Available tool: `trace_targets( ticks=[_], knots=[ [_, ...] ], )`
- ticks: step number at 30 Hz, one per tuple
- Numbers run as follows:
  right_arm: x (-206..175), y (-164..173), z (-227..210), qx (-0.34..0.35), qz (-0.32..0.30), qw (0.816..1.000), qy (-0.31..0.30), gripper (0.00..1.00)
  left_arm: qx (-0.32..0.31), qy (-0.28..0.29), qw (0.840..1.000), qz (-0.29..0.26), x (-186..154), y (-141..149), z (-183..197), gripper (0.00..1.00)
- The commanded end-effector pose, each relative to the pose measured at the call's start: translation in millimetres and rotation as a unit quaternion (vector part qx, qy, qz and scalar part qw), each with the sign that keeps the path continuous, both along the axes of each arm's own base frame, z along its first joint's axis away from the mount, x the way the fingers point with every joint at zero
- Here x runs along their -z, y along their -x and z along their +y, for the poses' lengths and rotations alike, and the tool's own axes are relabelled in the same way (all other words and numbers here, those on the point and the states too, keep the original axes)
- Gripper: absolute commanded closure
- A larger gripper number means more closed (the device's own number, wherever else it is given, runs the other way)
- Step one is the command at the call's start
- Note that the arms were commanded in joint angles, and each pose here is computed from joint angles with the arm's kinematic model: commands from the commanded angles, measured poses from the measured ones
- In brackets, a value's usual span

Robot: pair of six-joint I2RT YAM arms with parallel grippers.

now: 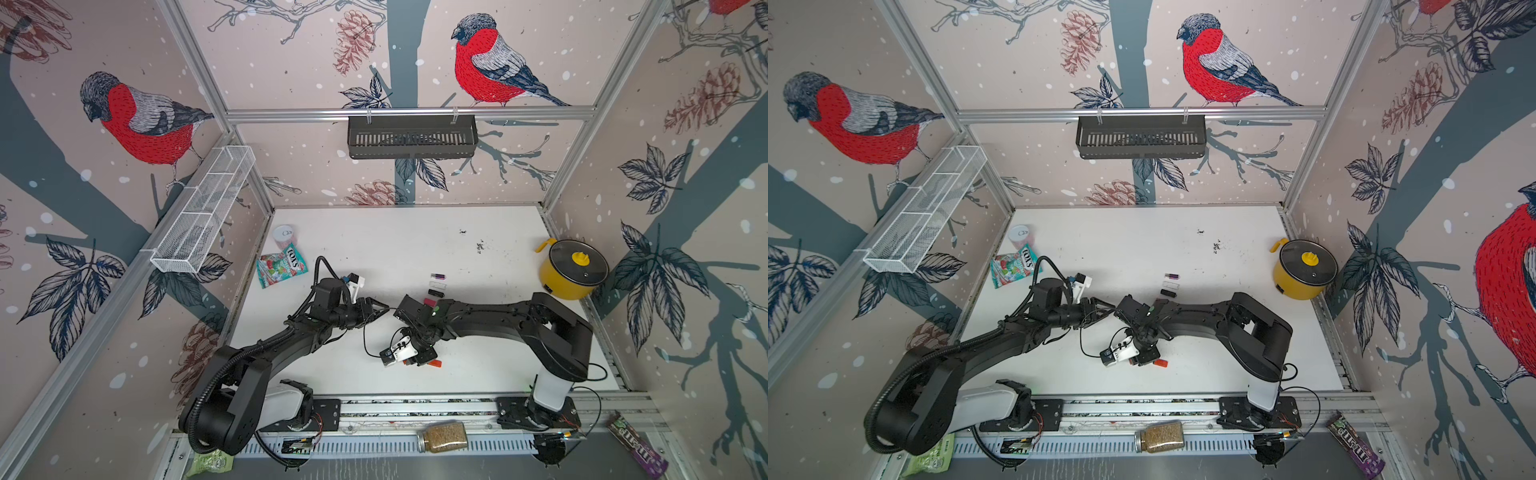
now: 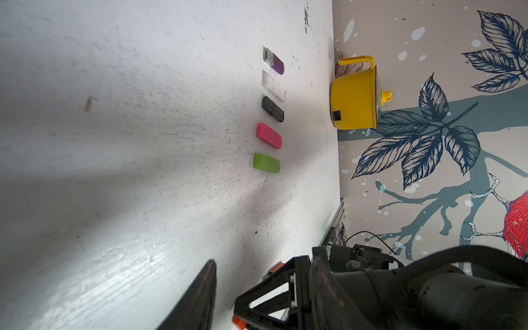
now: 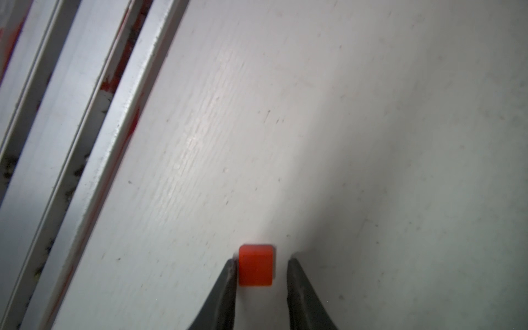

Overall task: Close the usb drive cover
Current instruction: Pick up the cover from the center of the board.

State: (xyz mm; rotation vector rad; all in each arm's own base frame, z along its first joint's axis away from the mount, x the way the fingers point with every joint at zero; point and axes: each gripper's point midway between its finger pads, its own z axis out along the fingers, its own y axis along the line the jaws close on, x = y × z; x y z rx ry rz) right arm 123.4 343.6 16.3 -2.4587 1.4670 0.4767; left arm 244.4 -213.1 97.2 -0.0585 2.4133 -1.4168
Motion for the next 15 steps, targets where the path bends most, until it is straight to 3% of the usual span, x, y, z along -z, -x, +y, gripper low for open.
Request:
trace_targets(
  ticks=[1,15],
  knots=[
    [10.3,-2.9,-13.4,0.009,-0.003,0.999,0.038,0.7,-0.001,0.005,1.0,-0.018,-6.2,-3.9,-0.9,0.47],
    [7.9,-4.5,-13.2,0.019,0.0,0.999,0.028,0.77,-0.002,0.005,1.0,-0.018,-6.4,-3.7,-0.4,0.47]
  ],
)
